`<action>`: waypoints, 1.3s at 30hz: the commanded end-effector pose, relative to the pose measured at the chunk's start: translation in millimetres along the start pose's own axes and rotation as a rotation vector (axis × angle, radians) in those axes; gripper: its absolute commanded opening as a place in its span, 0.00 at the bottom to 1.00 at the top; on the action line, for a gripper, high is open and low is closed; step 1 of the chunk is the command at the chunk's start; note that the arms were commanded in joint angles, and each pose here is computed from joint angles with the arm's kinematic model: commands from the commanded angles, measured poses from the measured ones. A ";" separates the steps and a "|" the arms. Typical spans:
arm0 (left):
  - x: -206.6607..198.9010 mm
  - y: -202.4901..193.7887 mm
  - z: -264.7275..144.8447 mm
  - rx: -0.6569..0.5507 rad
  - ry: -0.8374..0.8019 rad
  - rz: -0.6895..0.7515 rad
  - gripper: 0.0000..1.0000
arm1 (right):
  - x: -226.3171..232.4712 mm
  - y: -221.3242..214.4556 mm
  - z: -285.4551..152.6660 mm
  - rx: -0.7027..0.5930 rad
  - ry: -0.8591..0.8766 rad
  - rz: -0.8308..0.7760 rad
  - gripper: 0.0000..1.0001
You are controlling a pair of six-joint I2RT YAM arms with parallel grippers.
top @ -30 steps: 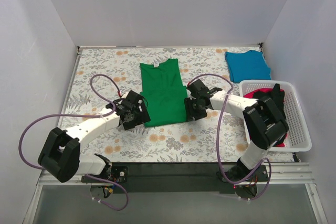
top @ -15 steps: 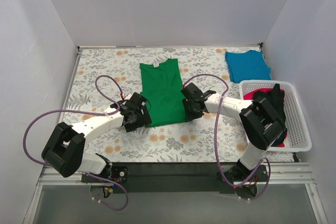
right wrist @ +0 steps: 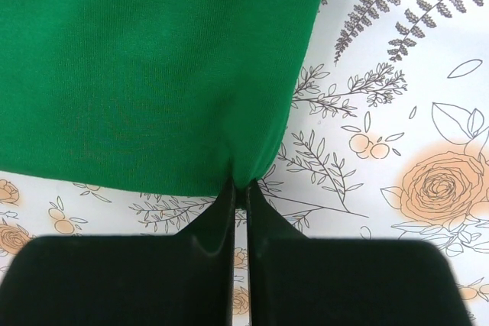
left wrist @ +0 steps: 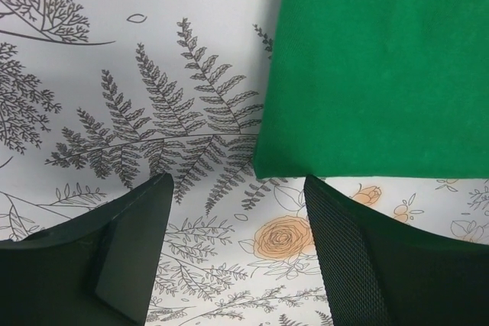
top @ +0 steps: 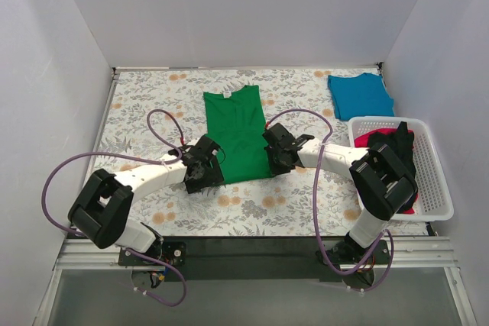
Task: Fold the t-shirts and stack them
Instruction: Fold the tshirt
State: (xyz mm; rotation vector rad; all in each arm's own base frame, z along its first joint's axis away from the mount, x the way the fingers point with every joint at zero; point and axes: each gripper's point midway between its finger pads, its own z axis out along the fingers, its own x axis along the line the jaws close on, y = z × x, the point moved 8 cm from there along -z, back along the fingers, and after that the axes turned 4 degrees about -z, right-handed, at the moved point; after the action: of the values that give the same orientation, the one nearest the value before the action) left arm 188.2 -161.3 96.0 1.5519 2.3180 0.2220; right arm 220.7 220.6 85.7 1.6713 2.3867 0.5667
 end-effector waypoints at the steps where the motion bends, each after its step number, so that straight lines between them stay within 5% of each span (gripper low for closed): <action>1: -10.4 3.9 1.5 -0.027 -0.004 -0.004 0.67 | -22.4 -65.2 24.1 0.281 -0.119 -0.051 0.01; 22: 0.2 -31.9 42.8 0.068 0.183 0.113 0.36 | -24.9 -71.4 21.9 0.291 -0.115 -0.068 0.01; 26: 5.0 -42.4 48.7 0.116 0.209 0.127 0.20 | -25.0 -73.6 19.8 0.296 -0.102 -0.073 0.01; 28: 10.5 -46.9 50.3 0.138 0.230 0.124 0.04 | -24.6 -76.2 17.9 0.303 -0.088 -0.079 0.01; 34: 19.0 -61.1 21.2 0.218 0.253 0.147 0.00 | -25.7 -92.9 -3.6 0.393 -0.043 -0.121 0.01; 39: 32.6 -92.7 -48.2 0.364 0.234 0.212 0.00 | -25.3 -124.1 -60.3 0.562 0.049 -0.205 0.01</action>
State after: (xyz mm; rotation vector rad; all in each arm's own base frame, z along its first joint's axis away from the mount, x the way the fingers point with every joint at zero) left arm 153.3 -196.8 94.2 1.7647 2.2741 0.1968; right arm 187.9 206.7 92.0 1.5756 2.5427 0.5760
